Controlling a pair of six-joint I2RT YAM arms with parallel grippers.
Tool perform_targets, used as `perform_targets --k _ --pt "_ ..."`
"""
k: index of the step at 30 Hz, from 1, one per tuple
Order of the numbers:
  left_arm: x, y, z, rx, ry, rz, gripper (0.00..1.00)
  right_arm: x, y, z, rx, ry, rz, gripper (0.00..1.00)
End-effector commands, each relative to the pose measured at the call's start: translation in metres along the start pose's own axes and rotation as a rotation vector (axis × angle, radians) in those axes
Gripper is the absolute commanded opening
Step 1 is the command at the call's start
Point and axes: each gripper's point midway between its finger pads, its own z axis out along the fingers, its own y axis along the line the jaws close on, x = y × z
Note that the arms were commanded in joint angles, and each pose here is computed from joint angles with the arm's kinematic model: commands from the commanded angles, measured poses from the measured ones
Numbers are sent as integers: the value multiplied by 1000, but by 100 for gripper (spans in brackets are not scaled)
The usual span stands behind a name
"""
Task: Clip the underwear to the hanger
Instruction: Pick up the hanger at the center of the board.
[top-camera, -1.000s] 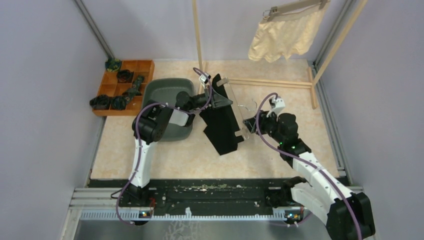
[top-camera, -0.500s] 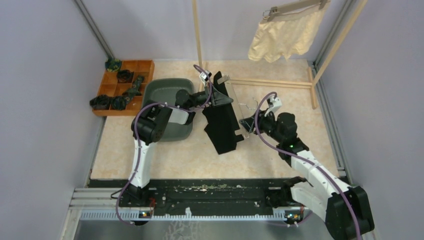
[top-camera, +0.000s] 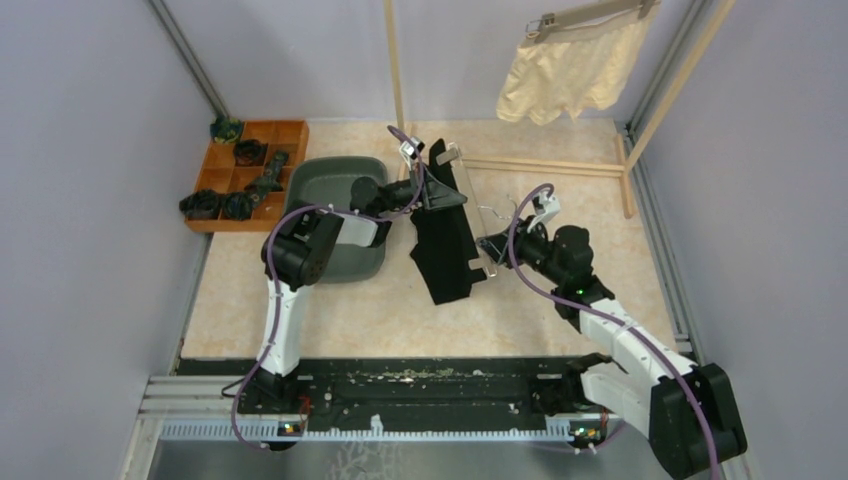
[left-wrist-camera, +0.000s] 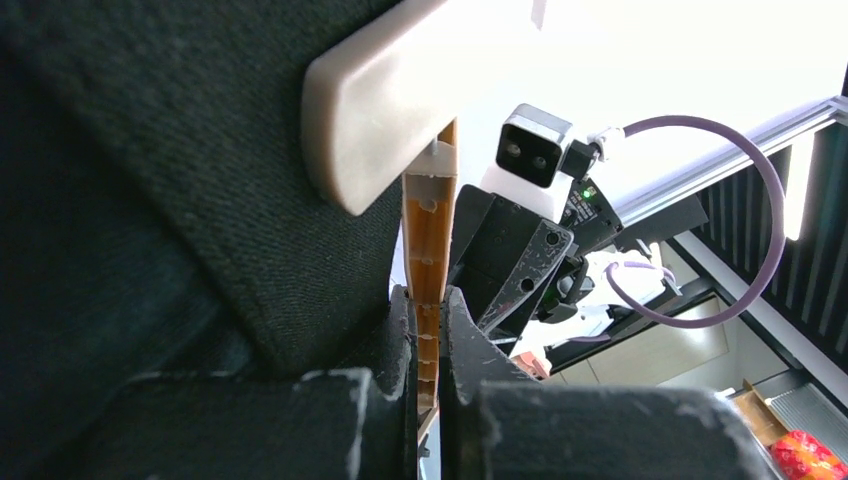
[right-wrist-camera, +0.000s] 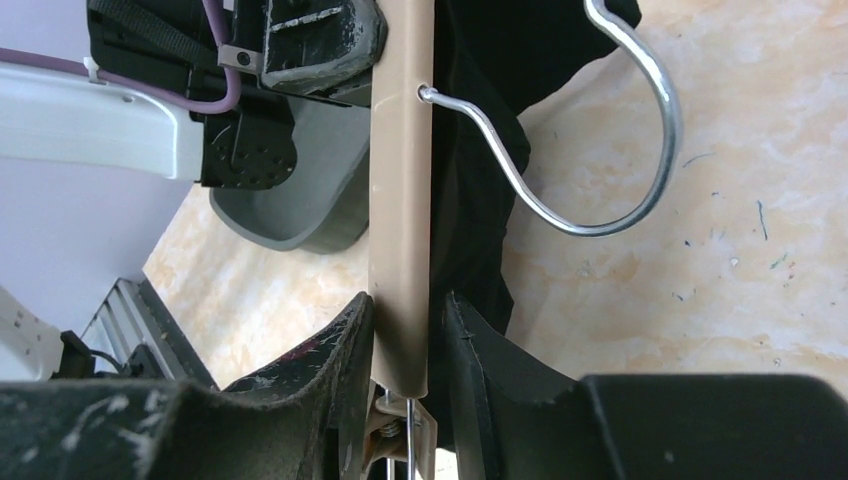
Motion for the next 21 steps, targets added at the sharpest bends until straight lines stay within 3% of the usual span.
perform_targets --k 1,7,13,15,17,21 --pt "-3 -63 7 208 8 249 0 -13 9 2 -56 -48 -12 32" --pt "-1 -62 10 212 11 248 0 -11 9 3 -59 -47 -6 29" --pt "-1 -60 11 212 9 241 0 -14 9 2 -50 -60 -9 7" --pt "-1 -58 10 210 8 235 7 -15 7 1 -41 -66 -9 1" --pt "-2 -56 11 209 4 225 23 -17 7 -1 -33 -77 -13 0" --pt "-3 -50 10 200 -8 208 45 -22 7 -6 -14 -101 -17 0"
